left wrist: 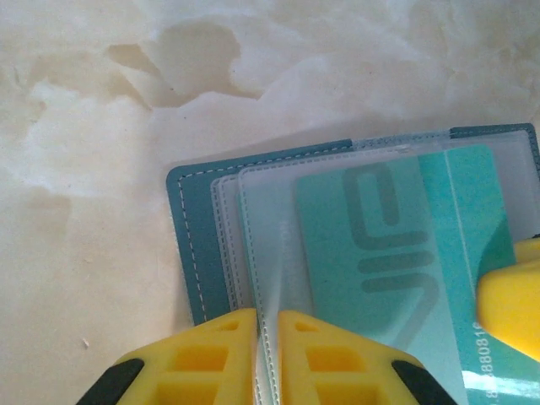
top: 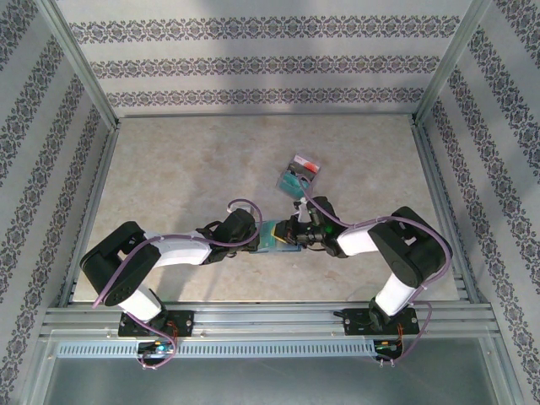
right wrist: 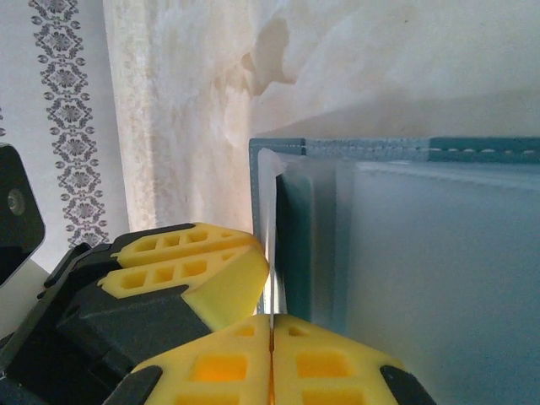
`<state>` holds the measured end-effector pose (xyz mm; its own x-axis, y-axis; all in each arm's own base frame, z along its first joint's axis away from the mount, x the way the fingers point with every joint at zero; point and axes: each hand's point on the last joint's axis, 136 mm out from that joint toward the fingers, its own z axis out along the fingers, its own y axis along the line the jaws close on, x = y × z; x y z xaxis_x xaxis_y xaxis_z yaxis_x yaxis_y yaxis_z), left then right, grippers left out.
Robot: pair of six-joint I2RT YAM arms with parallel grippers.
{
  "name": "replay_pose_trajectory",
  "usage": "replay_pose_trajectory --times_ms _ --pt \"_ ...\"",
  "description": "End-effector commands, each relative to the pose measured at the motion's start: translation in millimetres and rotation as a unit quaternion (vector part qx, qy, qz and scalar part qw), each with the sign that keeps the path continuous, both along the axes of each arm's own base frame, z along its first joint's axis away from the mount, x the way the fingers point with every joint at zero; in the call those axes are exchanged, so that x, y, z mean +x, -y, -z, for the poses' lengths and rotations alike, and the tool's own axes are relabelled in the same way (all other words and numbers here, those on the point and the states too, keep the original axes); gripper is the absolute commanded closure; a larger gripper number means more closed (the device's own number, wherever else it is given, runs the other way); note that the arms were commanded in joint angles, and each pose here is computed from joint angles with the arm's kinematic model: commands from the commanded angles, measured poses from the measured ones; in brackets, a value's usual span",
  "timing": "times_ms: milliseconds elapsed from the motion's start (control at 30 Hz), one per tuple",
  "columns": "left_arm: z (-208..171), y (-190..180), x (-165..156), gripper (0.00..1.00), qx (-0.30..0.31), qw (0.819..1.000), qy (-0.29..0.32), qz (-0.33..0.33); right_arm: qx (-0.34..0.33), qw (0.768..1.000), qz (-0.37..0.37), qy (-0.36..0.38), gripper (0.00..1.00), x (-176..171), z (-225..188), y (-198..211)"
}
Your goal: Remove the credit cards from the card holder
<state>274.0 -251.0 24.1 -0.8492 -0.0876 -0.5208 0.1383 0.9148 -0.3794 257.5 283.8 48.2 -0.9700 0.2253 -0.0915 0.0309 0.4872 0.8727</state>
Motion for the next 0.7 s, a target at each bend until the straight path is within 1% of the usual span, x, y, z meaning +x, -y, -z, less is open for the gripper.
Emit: replay_pose_trajectory --times_ms 0,200,333,500,667 --pt "10 -11 -3 0.87 0.025 0.999 -0.021 -0.014 0.012 0.999 0.002 0.037 0.92 7 -16 4" --pt "10 -12 -3 0.89 0.028 0.999 -0.022 -0.015 0.005 0.999 0.005 0.039 0.96 8 -15 10" --pt "10 -12 -2 0.89 0.03 0.999 -0.022 -0.016 -0.013 0.999 0.003 0.04 0.97 8 -13 16" --pt "8 -14 0 0.89 0.032 0.999 -0.019 -0.018 -0.062 0.997 -0.003 0.05 0.99 8 -12 26" --pt "5 -14 2 0.89 0.033 0.999 -0.015 -0.018 -0.121 0.99 -0.009 0.071 1.0 11 -22 41"
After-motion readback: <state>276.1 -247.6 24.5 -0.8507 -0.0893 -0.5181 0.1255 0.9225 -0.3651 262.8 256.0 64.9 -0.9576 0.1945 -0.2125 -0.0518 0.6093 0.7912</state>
